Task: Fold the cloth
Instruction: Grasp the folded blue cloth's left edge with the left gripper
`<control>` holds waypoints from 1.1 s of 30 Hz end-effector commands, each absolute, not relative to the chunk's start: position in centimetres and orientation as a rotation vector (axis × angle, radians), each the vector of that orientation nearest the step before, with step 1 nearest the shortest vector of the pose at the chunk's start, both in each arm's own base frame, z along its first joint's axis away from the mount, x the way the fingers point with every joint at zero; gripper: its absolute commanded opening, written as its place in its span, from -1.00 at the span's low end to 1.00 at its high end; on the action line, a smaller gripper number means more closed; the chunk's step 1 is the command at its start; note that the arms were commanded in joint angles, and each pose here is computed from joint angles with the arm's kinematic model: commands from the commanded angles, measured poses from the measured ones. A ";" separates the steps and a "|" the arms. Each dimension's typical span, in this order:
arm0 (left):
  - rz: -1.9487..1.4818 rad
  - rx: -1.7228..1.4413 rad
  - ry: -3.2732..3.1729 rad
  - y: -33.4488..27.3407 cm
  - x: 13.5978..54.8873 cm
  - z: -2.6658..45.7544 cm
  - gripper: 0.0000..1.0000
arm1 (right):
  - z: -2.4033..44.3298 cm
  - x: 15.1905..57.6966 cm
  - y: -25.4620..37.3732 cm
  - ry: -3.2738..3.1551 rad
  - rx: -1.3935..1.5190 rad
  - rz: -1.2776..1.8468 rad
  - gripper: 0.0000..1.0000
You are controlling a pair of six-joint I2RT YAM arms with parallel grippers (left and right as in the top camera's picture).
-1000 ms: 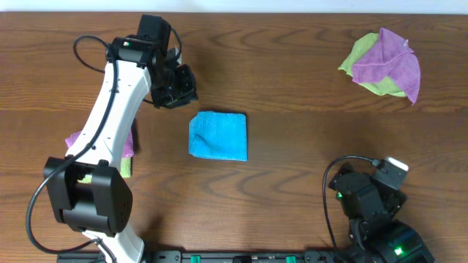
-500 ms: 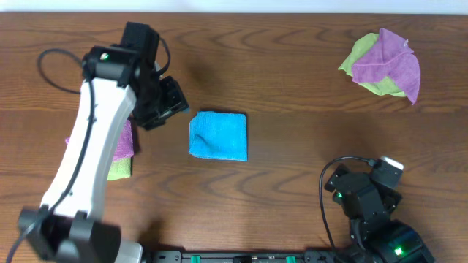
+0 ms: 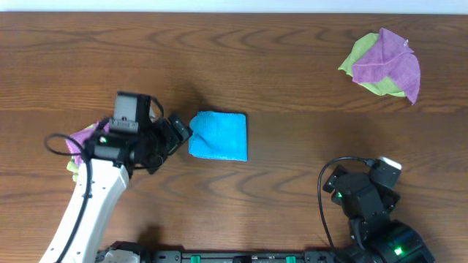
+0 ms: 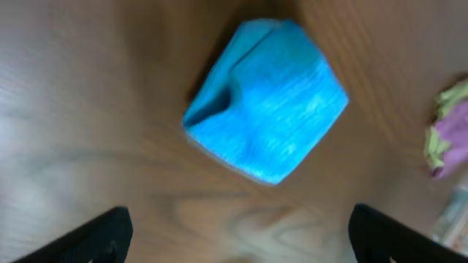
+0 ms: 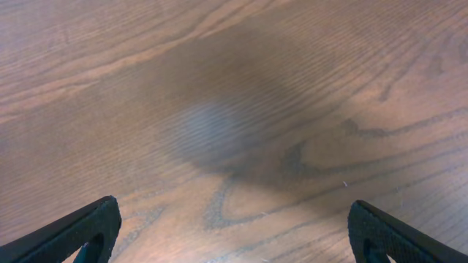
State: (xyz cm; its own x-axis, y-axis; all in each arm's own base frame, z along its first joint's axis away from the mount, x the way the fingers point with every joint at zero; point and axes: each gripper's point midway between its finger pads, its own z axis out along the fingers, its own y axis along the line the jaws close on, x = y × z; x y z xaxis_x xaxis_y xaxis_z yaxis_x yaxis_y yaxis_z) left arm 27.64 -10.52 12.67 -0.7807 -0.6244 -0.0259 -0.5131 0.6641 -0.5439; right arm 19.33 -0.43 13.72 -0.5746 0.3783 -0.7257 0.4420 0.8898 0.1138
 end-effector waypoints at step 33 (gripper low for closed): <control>-1.114 -1.178 2.496 -13.5 28.6 1.9 0.91 | 13.8 19.3 -0.8 2.229 0.610 -0.109 0.99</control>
State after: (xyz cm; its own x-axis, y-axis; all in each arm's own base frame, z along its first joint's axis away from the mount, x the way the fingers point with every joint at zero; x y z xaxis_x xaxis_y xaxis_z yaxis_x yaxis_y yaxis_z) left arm 29.03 -13.12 2.71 -0.6715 -0.7266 0.1451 -0.5862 0.4012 -0.7039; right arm 19.32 -0.39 13.67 -0.5768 0.3787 -0.7238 0.4404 0.8904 0.1148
